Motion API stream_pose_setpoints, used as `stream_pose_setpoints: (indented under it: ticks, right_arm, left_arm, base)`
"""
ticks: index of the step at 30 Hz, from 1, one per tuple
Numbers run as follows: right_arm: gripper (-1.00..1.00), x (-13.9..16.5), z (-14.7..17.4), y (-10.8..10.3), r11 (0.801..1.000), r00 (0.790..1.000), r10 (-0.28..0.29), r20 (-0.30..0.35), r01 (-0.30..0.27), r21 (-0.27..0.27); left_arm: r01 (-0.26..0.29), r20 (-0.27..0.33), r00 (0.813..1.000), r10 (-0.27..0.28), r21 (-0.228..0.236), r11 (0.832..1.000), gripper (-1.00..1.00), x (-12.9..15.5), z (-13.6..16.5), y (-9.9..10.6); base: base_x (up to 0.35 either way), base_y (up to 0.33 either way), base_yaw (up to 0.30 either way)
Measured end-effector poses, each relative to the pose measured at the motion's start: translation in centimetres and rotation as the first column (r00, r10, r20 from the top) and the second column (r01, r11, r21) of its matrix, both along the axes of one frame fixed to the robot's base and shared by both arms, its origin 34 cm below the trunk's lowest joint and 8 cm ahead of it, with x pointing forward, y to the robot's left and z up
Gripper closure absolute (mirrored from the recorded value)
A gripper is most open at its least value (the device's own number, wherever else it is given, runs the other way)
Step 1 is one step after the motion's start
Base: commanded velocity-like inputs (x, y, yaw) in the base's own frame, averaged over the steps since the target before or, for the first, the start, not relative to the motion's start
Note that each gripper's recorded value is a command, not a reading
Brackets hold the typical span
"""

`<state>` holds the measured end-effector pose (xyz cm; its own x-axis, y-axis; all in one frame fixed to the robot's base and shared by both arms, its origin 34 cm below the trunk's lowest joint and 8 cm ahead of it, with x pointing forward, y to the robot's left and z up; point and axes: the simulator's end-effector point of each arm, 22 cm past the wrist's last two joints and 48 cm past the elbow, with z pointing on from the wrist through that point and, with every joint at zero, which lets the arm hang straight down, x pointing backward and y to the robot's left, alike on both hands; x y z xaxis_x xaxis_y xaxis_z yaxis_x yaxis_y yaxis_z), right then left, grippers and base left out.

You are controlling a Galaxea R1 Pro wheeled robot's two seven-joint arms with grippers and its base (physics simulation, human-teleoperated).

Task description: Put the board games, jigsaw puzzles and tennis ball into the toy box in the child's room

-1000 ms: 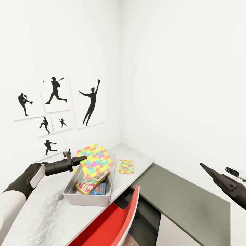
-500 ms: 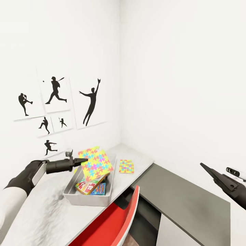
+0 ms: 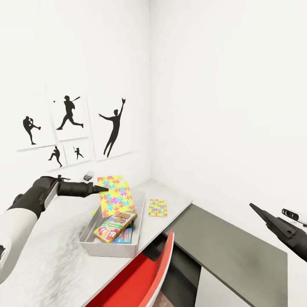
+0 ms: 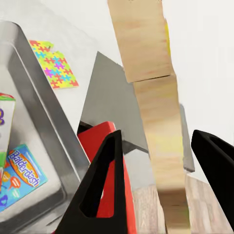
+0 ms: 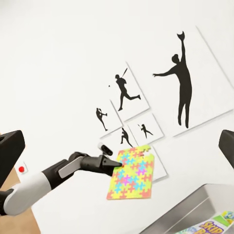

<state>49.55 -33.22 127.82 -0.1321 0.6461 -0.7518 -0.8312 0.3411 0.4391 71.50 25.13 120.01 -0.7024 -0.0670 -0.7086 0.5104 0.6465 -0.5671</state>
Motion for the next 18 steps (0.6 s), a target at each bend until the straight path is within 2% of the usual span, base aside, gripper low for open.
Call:
stream_pose_setpoints:
  ticks: [4,13,18]
  right_arm:
    - [-1.00,0.05,-0.04,0.05,1.000,1.000,-0.001,-0.002,0.001,-0.004]
    - [-1.00,0.08,-0.08,0.13,1.000,1.000,-0.001,-0.003,0.001,-0.008]
    - [-1.00,0.05,-0.06,0.12,1.000,1.000,0.000,-0.001,0.000,-0.006]
  left_arm:
    - [-0.001,0.011,1.000,0.000,0.056,0.998,1.00,0.34,-0.13,0.19]
    - [-0.014,0.016,1.000,0.012,0.110,0.994,1.00,0.99,-0.87,-0.53]
    - [-0.016,0.017,1.000,0.014,0.115,0.993,1.00,1.06,-0.93,-0.65]
  base:
    - [0.000,0.000,0.000]
    - [0.070,0.046,0.000]
    - [0.007,0.004,0.000]
